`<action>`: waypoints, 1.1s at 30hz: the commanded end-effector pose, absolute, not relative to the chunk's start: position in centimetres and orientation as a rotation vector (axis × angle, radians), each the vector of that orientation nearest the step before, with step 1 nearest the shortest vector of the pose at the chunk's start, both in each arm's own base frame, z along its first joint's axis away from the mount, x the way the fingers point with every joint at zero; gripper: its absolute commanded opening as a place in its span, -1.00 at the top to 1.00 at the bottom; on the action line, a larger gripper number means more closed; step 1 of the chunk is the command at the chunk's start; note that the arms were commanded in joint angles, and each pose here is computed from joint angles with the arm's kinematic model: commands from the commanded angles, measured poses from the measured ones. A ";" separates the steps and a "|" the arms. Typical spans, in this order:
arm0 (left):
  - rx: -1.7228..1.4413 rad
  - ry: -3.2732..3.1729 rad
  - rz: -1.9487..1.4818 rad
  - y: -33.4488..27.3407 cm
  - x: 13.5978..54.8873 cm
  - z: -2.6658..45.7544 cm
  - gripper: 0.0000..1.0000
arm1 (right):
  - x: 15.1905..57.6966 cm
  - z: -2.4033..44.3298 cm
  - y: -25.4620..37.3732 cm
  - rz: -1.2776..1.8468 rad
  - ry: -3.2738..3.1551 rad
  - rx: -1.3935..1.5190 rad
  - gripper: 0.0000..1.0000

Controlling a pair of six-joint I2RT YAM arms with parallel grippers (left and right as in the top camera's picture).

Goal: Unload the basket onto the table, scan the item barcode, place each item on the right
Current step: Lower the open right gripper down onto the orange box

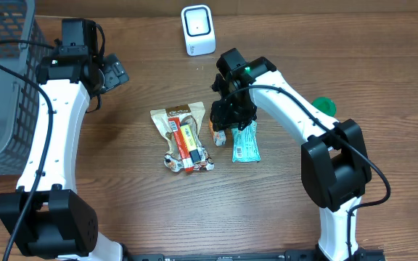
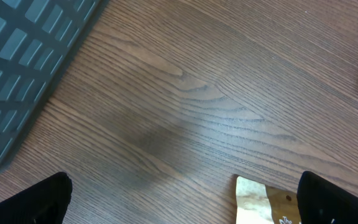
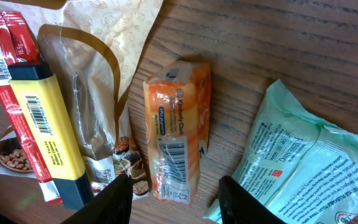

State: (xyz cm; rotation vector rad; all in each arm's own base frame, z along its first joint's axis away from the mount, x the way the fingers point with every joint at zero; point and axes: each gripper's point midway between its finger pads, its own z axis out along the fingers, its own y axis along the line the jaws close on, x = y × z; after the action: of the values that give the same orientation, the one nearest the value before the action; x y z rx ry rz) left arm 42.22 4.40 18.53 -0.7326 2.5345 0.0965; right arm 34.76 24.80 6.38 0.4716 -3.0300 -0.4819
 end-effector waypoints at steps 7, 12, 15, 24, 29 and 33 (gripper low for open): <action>-0.709 2.526 0.103 4.6 42.3 19.1 -1.00 | 34.4 6.9 25.7 -0.568 -3.005 0.474 0.09; -0.709 2.526 0.103 4.6 42.3 19.1 -1.00 | 34.7 6.9 25.8 -0.576 -3.016 0.479 0.09; -0.709 2.526 0.103 4.6 42.3 19.1 -1.00 | 34.8 6.9 25.9 -0.582 -3.023 0.483 0.09; -0.709 2.526 0.103 4.6 42.3 19.1 -1.00 | 35.8 6.6 25.3 -0.512 -3.076 0.492 0.09; -0.709 2.526 0.103 4.6 42.3 19.1 -1.00 | 36.1 6.5 25.0 -0.481 -3.093 0.493 0.09; -0.709 2.526 0.103 4.6 42.3 19.1 -1.00 | 36.0 6.5 25.0 -0.475 -3.092 0.491 0.19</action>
State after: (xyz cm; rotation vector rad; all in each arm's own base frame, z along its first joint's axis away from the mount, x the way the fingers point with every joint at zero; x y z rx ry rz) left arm 42.23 4.40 18.54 -0.7325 2.5342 0.0963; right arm 35.96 25.21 6.44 0.4877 -3.0787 -0.4990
